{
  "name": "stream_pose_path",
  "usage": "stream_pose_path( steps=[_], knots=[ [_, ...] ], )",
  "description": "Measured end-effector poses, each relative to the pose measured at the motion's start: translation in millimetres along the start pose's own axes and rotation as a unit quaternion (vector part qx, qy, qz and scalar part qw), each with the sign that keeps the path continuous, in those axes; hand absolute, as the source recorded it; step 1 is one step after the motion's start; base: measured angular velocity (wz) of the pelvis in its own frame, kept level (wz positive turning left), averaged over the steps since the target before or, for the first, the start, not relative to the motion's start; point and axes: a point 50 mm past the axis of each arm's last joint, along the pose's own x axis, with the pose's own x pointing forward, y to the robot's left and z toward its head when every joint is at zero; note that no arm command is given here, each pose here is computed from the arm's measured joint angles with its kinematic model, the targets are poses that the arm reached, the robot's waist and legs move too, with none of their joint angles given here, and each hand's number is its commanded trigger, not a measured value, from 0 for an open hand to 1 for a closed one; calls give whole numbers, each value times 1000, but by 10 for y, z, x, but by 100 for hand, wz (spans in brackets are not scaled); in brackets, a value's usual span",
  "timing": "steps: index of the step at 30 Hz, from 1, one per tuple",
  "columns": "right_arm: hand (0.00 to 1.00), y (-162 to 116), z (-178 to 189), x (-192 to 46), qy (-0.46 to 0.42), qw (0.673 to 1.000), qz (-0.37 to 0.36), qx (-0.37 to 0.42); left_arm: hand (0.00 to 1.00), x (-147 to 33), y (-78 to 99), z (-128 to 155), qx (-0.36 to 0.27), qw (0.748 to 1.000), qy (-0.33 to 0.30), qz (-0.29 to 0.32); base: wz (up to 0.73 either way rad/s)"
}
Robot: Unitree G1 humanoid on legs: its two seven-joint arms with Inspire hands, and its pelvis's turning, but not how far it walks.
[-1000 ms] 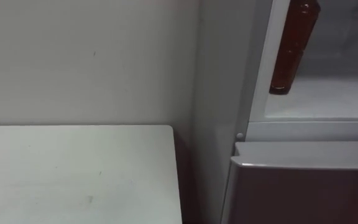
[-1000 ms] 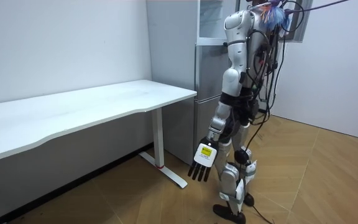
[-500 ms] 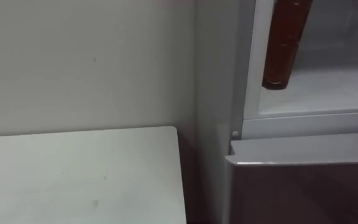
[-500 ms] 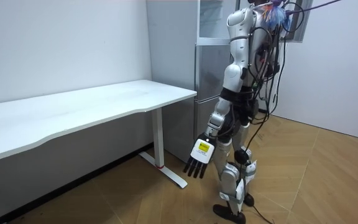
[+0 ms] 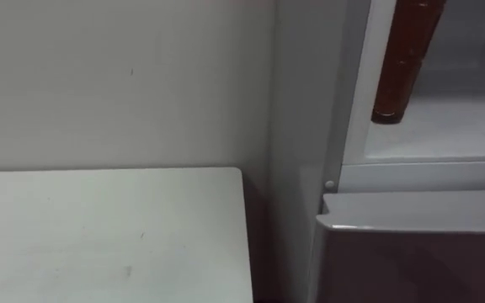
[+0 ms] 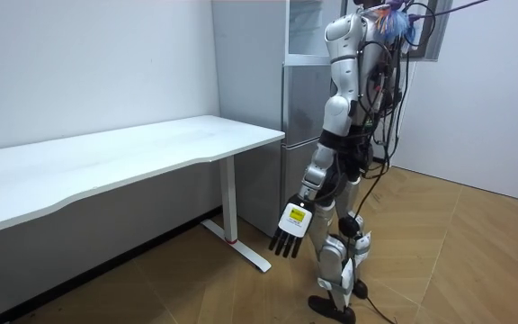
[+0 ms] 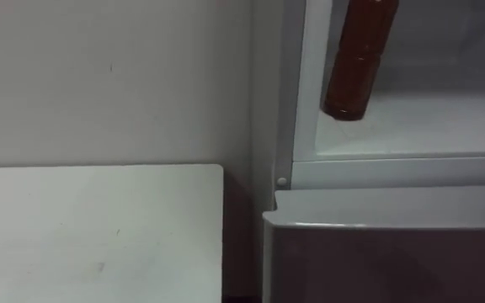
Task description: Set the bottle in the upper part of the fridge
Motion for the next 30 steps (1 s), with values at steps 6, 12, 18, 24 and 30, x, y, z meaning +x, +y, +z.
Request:
stream_pose_path(
  steps=[6,12,18,24,30],
  knots=[
    [0,-167,-342,50,98,995,8,3,0,5,-31,30,0,1000,-3,-16,-3],
    [0,-142,-458,48,152,987,42,32,0,5,-26,-5,3,1000,12,-24,0],
    [0,-131,-469,58,182,979,48,78,0,6,-2,-29,-4,999,26,-25,6],
    [0,-131,-431,107,229,949,6,219,0,6,61,-34,-16,999,28,-16,-1],
    [0,-169,-313,178,221,938,-13,267,0,11,72,34,-23,999,17,-18,-1]
  ],
)
